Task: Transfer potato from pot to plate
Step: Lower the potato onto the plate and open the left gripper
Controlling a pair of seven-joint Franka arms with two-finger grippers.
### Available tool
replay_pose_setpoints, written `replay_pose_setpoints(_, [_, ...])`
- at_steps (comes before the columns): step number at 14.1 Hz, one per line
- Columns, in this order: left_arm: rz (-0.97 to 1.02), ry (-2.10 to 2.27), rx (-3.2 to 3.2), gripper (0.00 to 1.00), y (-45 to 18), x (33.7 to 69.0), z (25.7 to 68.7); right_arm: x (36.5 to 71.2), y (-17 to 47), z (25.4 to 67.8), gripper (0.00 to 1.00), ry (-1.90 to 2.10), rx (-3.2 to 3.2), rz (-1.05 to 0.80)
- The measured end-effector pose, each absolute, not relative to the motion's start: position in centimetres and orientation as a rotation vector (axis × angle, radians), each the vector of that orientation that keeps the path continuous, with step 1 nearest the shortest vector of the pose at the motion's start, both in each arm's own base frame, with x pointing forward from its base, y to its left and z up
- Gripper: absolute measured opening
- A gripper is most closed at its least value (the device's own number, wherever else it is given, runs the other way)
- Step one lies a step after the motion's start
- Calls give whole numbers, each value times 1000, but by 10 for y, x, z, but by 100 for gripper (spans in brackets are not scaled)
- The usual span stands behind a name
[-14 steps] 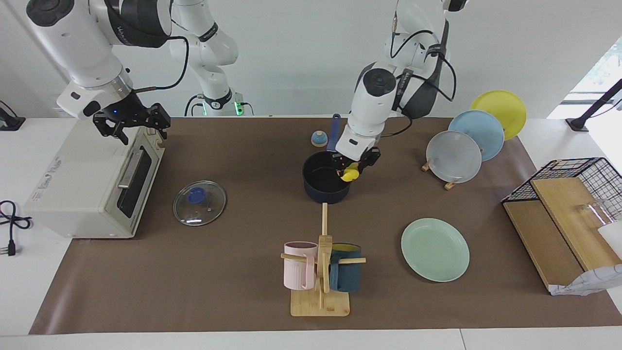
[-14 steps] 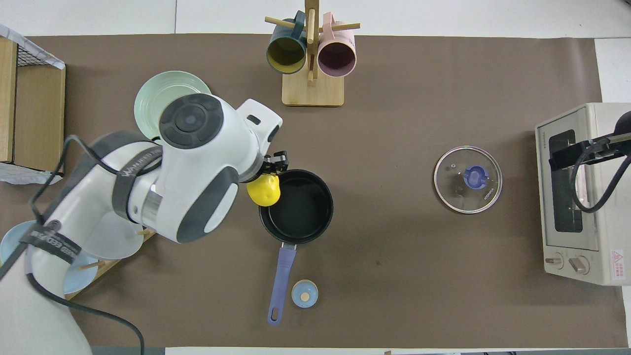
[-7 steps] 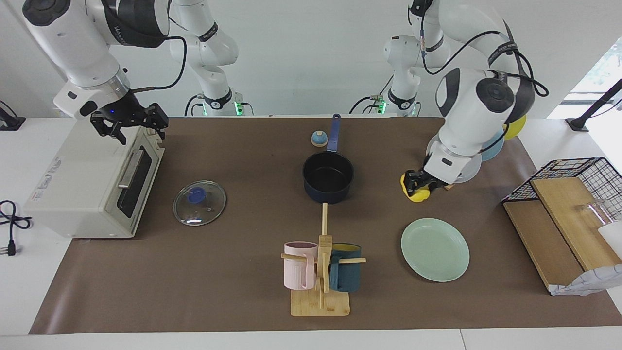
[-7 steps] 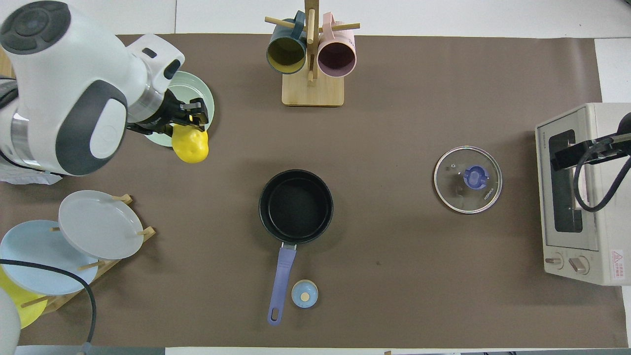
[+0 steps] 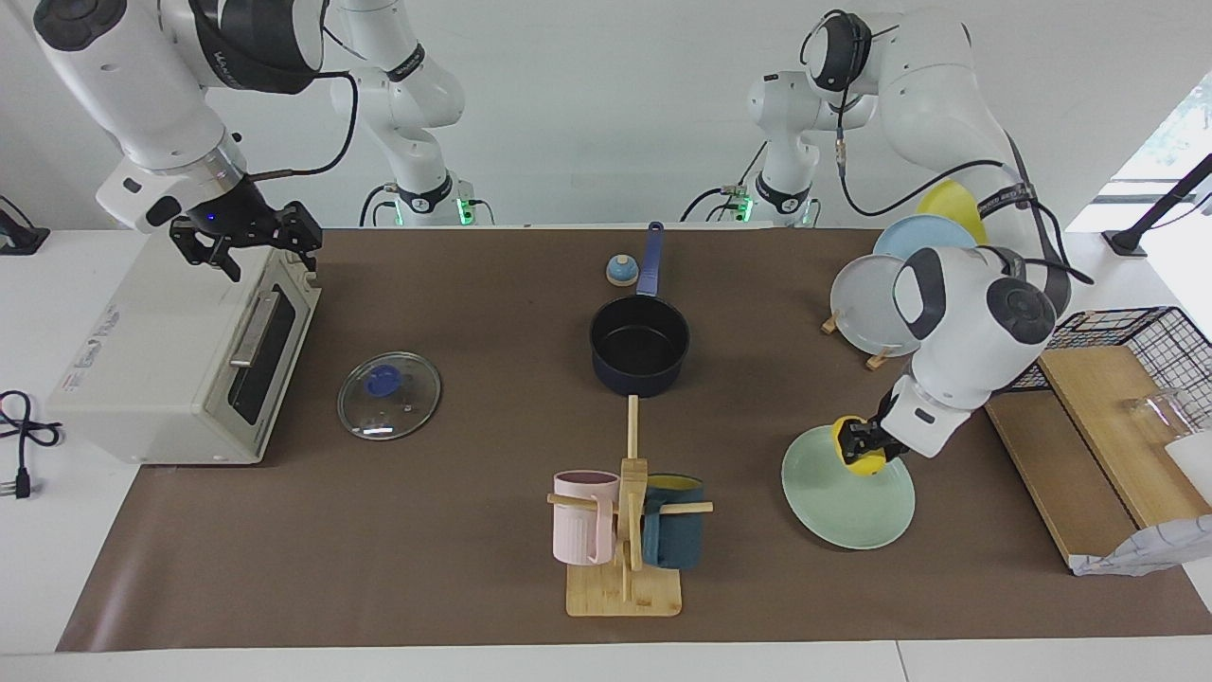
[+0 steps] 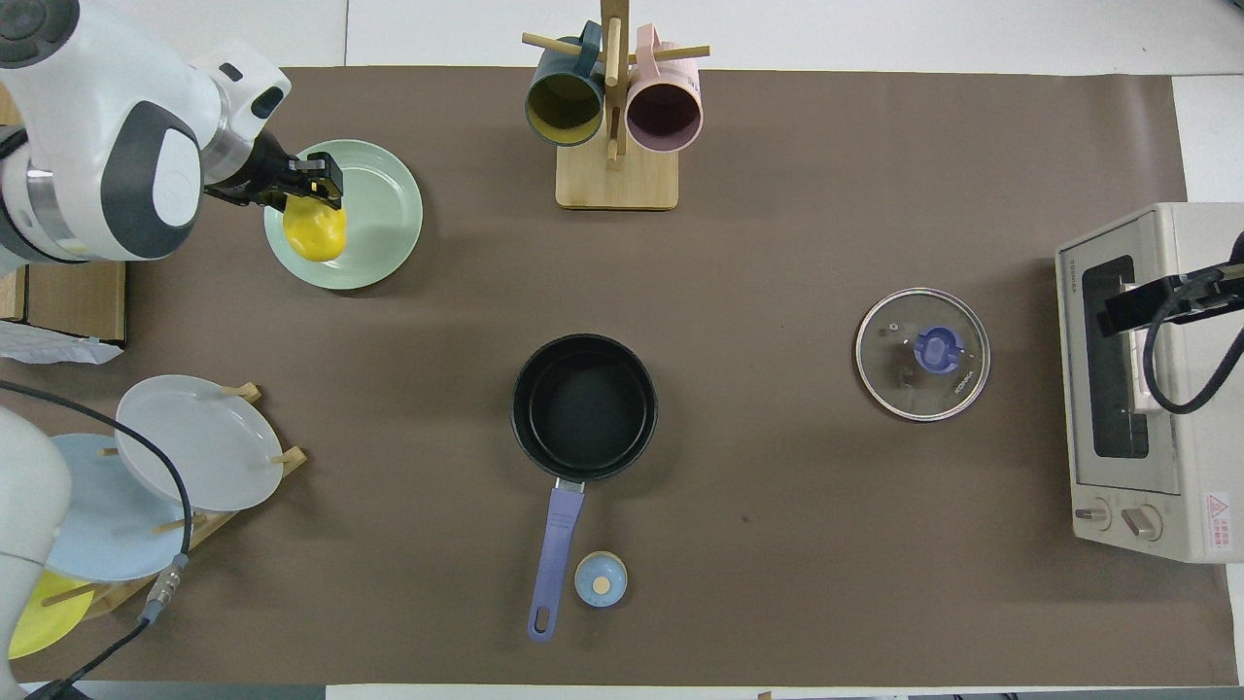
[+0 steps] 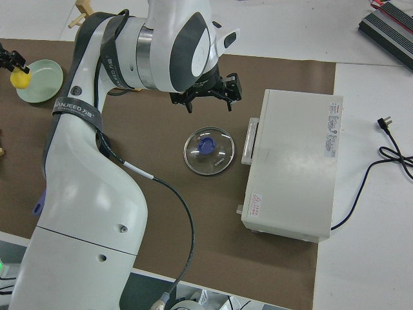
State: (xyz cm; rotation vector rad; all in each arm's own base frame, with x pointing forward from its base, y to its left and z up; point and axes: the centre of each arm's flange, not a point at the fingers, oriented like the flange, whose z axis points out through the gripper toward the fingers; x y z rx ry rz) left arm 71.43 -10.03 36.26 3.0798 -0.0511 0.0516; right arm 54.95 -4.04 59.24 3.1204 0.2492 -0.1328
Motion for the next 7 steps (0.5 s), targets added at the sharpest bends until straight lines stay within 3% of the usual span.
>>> replay_pose_setpoints(2, [54, -57, 3083, 59, -99, 716, 334, 550, -39, 592, 100, 253, 3120, -133])
replay_pose_setpoints(6, [63, -82, 3084, 59, -101, 714, 332, 550, -43, 591, 100, 240, 3123, -136])
replay_pose_setpoints(7, [63, -110, 3083, 65, -102, 713, 333, 550, -43, 591, 100, 240, 3123, -137])
